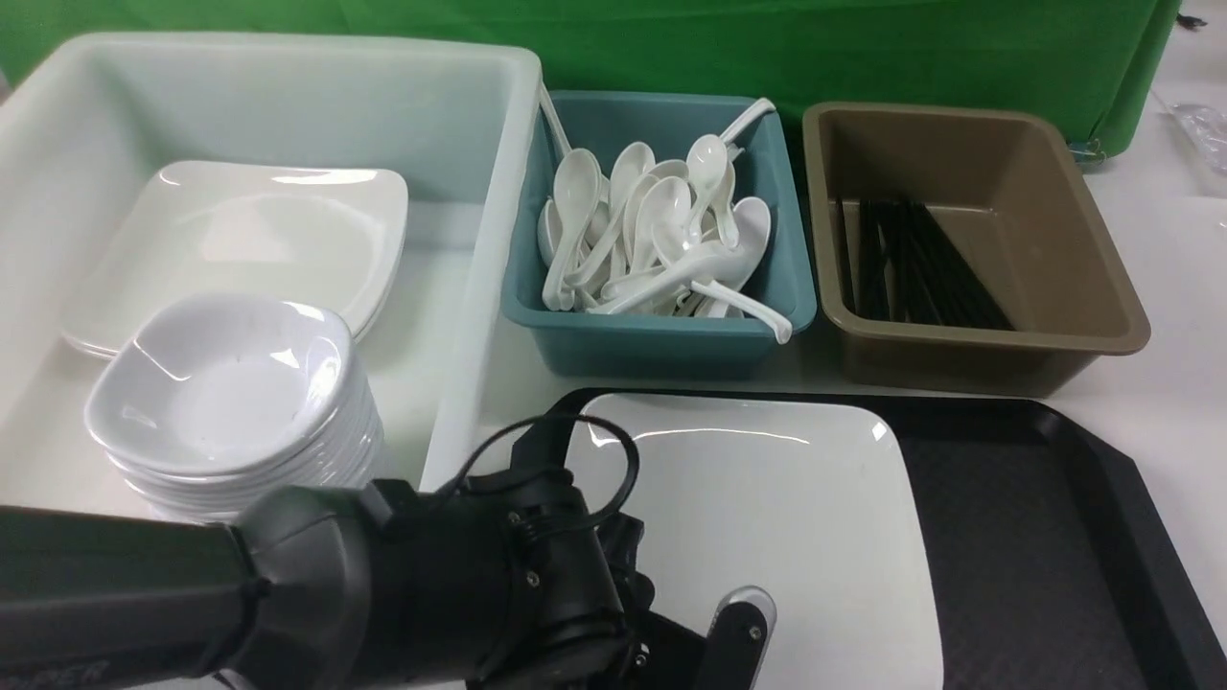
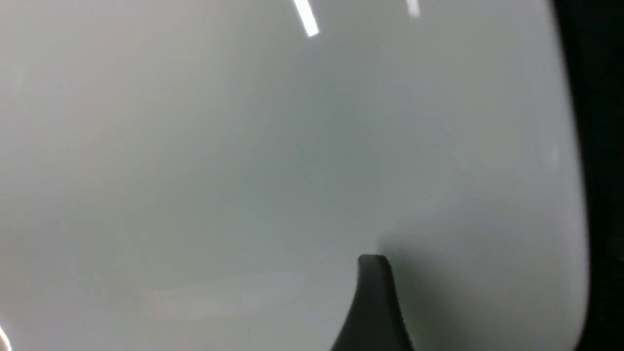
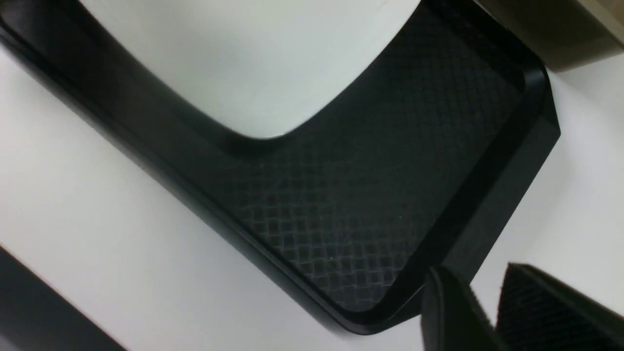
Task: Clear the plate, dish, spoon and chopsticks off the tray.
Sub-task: Use the left arm to grab a plate from the dinner plate, then use the left arm to put the plate into the large storage box on the left
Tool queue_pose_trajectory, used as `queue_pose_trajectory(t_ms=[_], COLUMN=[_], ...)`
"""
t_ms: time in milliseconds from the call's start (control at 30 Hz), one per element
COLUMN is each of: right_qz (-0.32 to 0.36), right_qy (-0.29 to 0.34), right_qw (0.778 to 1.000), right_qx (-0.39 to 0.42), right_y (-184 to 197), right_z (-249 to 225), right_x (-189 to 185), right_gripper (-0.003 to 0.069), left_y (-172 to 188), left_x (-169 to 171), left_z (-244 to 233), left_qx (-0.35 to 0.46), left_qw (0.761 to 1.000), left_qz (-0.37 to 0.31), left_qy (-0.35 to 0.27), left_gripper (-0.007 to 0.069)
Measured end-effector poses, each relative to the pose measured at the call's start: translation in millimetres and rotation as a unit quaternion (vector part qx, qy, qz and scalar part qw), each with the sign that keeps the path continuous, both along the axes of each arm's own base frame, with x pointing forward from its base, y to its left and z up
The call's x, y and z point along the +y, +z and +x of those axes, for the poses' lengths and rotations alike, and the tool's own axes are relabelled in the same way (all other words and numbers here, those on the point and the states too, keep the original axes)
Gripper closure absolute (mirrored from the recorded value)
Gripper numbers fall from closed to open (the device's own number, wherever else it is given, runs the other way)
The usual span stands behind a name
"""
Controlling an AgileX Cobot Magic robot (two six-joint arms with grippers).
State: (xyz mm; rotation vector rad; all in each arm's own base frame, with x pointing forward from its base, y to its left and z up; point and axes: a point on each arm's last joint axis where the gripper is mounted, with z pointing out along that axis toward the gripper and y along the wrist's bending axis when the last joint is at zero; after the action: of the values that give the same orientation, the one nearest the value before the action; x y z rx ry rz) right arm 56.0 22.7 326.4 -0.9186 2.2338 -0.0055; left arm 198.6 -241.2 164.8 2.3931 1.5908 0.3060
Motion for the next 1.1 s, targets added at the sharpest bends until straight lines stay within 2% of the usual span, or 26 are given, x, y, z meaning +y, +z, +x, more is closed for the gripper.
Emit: queue_pose_trajectory(t_ms=[200, 467, 600, 733, 767, 800, 833, 933, 1100], right_qz=[0.001, 0.002, 0.002, 0.002, 0.002, 0.003, 0.004, 0.015, 0.048], right_qy=[0.000, 0.001, 0.001, 0.001, 0.001, 0.001, 0.002, 0.006, 0.004], right_qw=[1.000, 1.000, 1.000, 1.000, 1.000, 1.000, 1.000, 1.000, 0.998], right_qx=[0.001, 0.002, 0.001, 0.001, 0.001, 0.000, -0.001, -0.015, -0.041], right_y=[0, 0, 0, 0, 0, 0, 0, 2, 7], right_z=[0, 0, 0, 0, 0, 0, 0, 2, 5], right_x=[0, 0, 0, 0, 0, 0, 0, 2, 7], right_gripper=[0.0463, 0.0463, 0.0463, 0.0463, 0.0463, 0.0463, 0.0463, 0.0463, 0.0463], left_y=[0, 2, 13, 37, 56, 67, 67, 106, 135], left_x=[3, 0, -3, -6, -8, -8, -9, -9, -2], left_z=[4, 5, 3, -4, -13, -18, -19, -50, -74], left_qx=[0.001, -0.005, 0.016, 0.045, 0.047, 0.040, 0.040, 0.019, 0.017], left_qw=[1.000, 1.000, 0.999, 0.993, 0.992, 0.992, 0.992, 0.990, 0.988], left_qz=[-0.006, -0.016, -0.034, -0.072, -0.092, -0.104, -0.104, -0.139, -0.156], left_qy=[0.012, 0.008, 0.038, 0.076, 0.074, 0.066, 0.064, 0.018, 0.002], left_gripper=[0.0200, 0.0433, 0.0437, 0.0456, 0.0508, 0.0540, 0.0540, 0.0601, 0.0607])
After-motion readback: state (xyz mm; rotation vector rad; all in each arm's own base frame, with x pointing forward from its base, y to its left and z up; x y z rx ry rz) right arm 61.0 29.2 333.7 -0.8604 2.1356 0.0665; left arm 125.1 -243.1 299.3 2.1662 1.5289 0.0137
